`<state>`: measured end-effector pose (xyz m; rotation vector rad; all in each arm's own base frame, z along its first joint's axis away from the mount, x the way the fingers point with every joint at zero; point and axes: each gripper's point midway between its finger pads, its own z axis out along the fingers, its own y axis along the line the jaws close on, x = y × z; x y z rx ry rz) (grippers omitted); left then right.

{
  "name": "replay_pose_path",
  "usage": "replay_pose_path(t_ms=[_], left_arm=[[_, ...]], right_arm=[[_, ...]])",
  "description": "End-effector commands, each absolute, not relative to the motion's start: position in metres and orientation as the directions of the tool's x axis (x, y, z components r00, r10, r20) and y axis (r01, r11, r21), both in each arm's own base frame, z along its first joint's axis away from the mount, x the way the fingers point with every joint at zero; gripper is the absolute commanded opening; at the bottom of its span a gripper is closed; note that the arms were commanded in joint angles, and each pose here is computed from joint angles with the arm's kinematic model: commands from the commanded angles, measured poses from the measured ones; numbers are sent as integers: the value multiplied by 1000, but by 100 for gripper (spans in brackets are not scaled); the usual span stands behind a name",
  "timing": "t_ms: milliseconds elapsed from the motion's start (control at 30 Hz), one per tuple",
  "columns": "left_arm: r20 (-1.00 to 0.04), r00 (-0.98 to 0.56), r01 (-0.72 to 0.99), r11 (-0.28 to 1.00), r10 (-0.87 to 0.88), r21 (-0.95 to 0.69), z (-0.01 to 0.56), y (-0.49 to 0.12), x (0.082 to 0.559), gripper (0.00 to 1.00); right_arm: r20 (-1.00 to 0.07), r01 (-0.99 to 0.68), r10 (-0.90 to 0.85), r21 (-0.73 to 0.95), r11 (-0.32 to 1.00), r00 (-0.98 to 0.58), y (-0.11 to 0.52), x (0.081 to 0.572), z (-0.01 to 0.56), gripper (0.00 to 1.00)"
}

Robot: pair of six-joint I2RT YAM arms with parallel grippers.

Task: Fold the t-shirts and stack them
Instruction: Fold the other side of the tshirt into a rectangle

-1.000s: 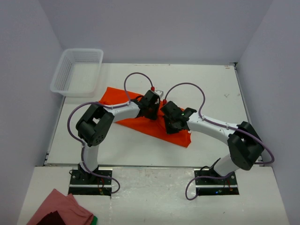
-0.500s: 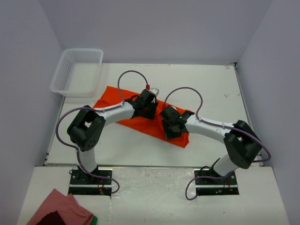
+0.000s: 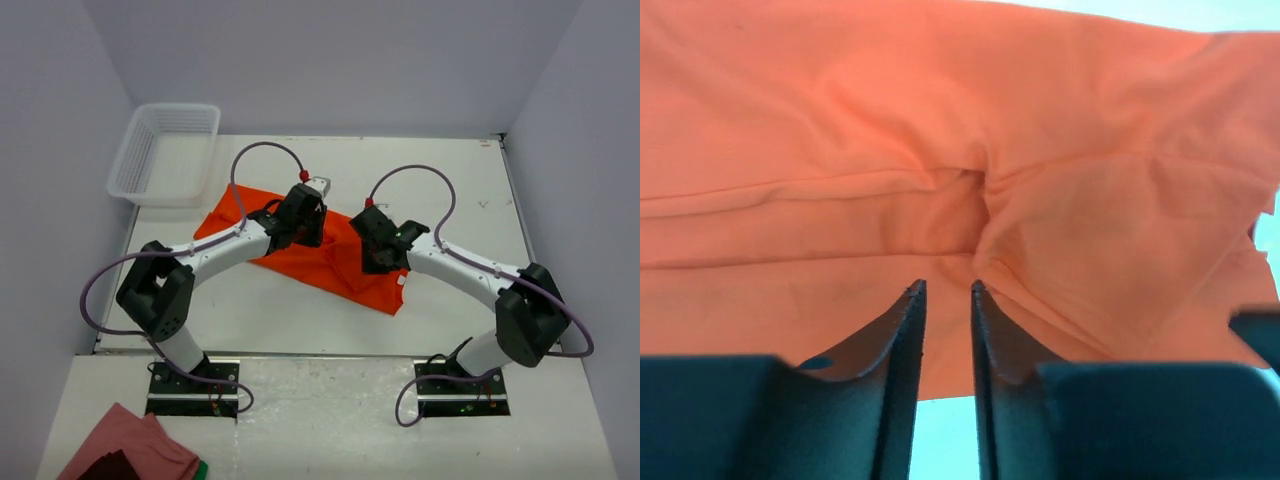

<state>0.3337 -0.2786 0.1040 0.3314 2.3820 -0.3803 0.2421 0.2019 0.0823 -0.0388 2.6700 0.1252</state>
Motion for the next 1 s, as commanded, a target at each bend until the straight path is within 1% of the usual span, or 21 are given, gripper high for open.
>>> replay_pose_path(t_ms=[0, 67, 100, 167, 200, 233, 300, 400, 533, 667, 767, 967], left_arm=[[-693, -713, 394, 880, 110, -266, 109, -300, 336, 24], [-681, -724, 435, 841, 113, -323, 108, -314, 331, 16], [-682, -723, 445, 830, 111, -336, 111, -320, 333, 12], [-658, -743, 453, 815, 122, -361, 100, -330, 333, 8], [-659, -742, 458, 809, 120, -369, 101, -334, 335, 4], [-648, -751, 462, 802, 126, -379, 94, -338, 334, 2], [-646, -753, 464, 795, 123, -390, 91, -342, 336, 2], [-631, -764, 469, 786, 132, -403, 81, -347, 335, 2], [-608, -779, 455, 804, 152, -382, 62, -344, 334, 1], [-573, -802, 396, 867, 166, -303, 36, -320, 332, 1], [-549, -818, 365, 892, 170, -268, 23, -303, 322, 0], [-522, -837, 343, 902, 165, -264, 14, -282, 297, 0]], right_arm=[[-463, 88, 93, 31, 996, -882, 184, 265, 80, 0], [-462, 139, 134, 22, 990, -877, 176, 278, 79, 0], [-445, 151, 138, 5, 988, -885, 174, 281, 71, 0], [-442, 181, 164, 4, 983, -882, 168, 292, 69, 0], [-427, 186, 164, -9, 982, -889, 167, 294, 63, 0], [-429, 207, 184, -7, 978, -884, 163, 299, 63, 0], [-427, 229, 201, -15, 973, -882, 158, 303, 61, 0], [-396, 271, 237, -30, 962, -887, 149, 308, 48, 0], [-371, 300, 257, -62, 952, -892, 142, 309, 33, 0], [-334, 321, 280, -75, 944, -900, 139, 307, 19, 0], [-331, 340, 303, -57, 939, -894, 139, 308, 18, 0], [-302, 354, 336, -5, 935, -892, 144, 311, 20, 0]])
